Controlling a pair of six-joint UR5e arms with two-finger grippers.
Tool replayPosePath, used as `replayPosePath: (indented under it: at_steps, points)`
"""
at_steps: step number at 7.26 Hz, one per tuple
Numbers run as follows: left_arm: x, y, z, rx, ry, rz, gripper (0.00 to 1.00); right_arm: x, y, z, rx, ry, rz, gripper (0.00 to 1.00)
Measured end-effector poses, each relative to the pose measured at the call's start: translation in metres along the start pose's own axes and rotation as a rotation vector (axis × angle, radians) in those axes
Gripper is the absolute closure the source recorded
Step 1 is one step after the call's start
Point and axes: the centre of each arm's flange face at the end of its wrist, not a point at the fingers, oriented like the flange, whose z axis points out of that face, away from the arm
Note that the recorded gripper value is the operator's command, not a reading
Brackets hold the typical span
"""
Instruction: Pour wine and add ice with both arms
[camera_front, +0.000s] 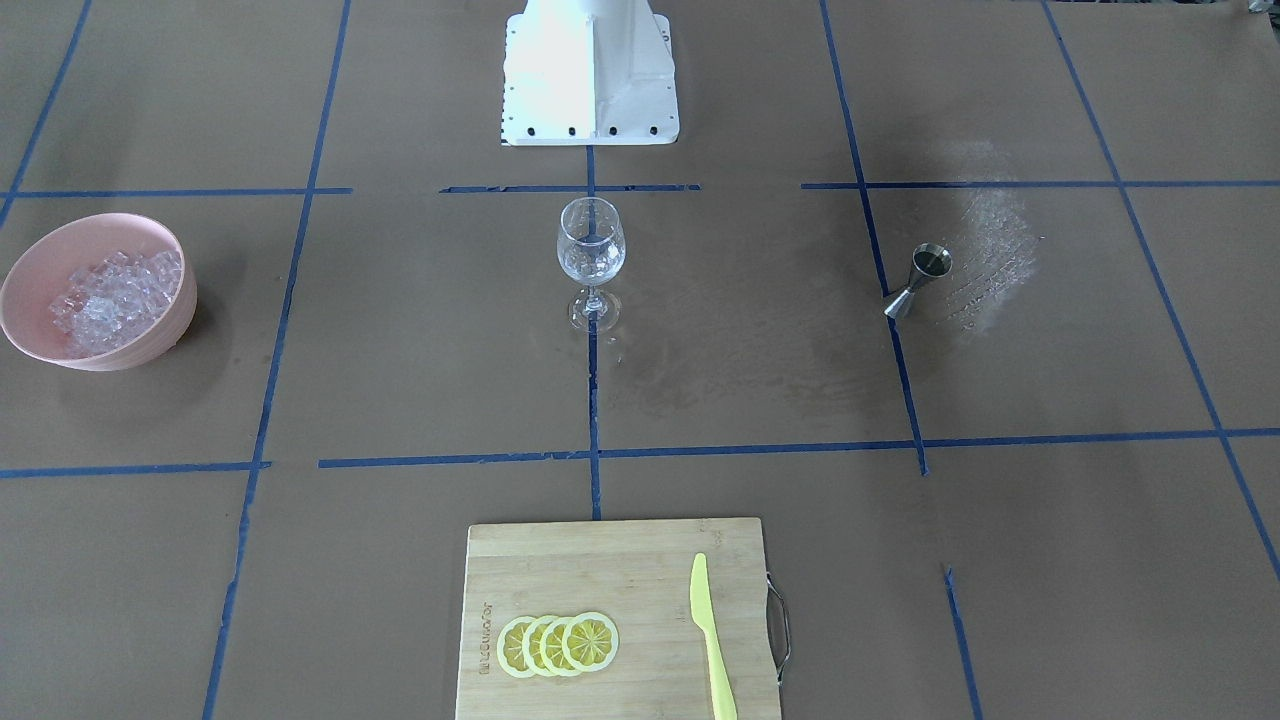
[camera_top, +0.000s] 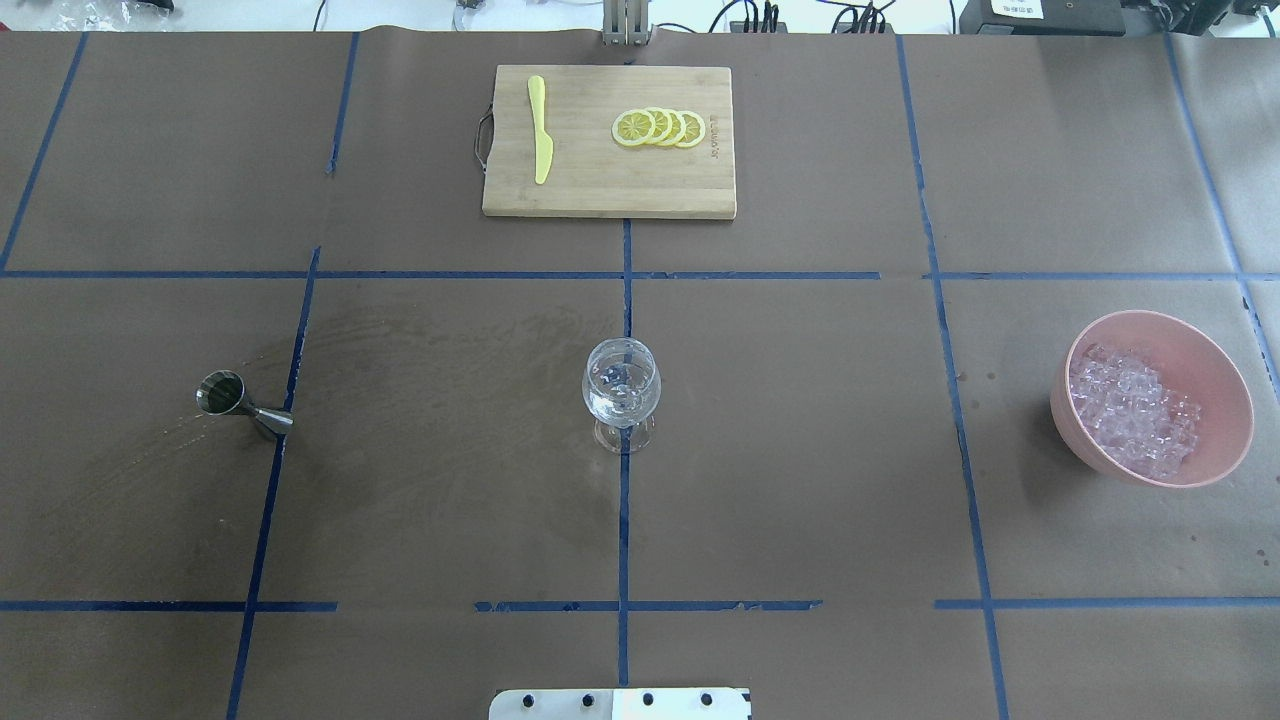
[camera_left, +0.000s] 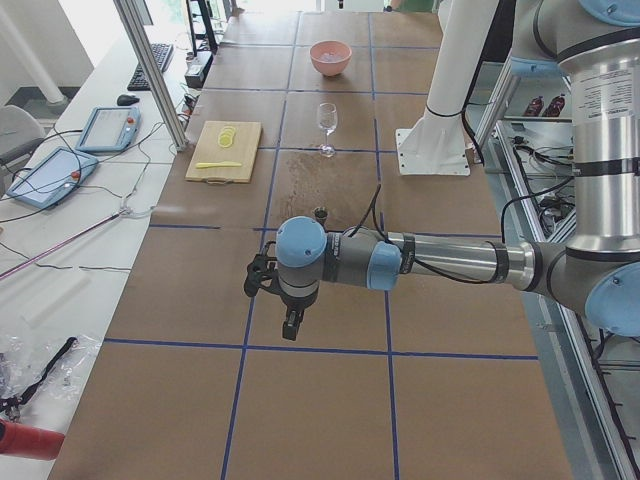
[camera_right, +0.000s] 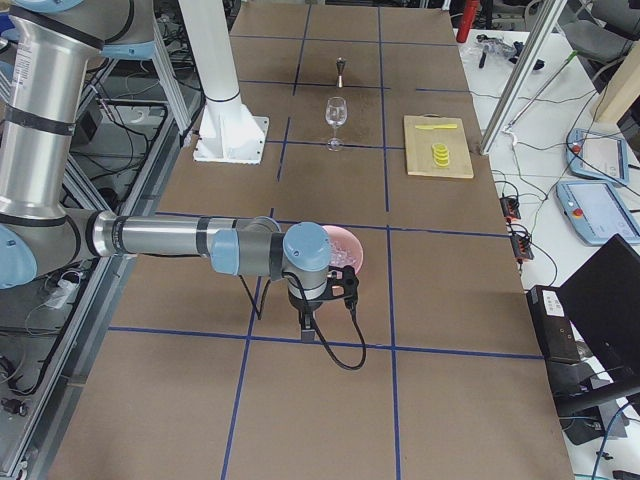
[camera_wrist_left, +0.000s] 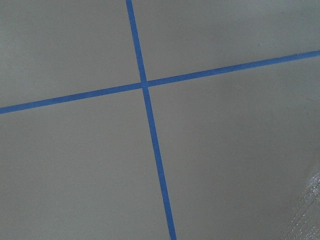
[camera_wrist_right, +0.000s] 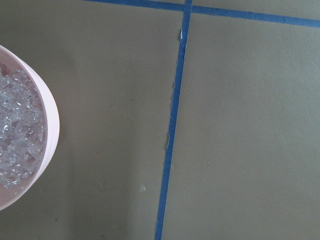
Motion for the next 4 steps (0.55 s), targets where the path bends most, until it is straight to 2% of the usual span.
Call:
replayPosePath:
  at_steps: [4]
  points:
    - [0.0002, -0.0019, 0.0007, -0.001, -0.003, 0.002, 0.0, -0.0064, -0.01, -0.0063, 0.026, -0.002, -0.016, 0.0]
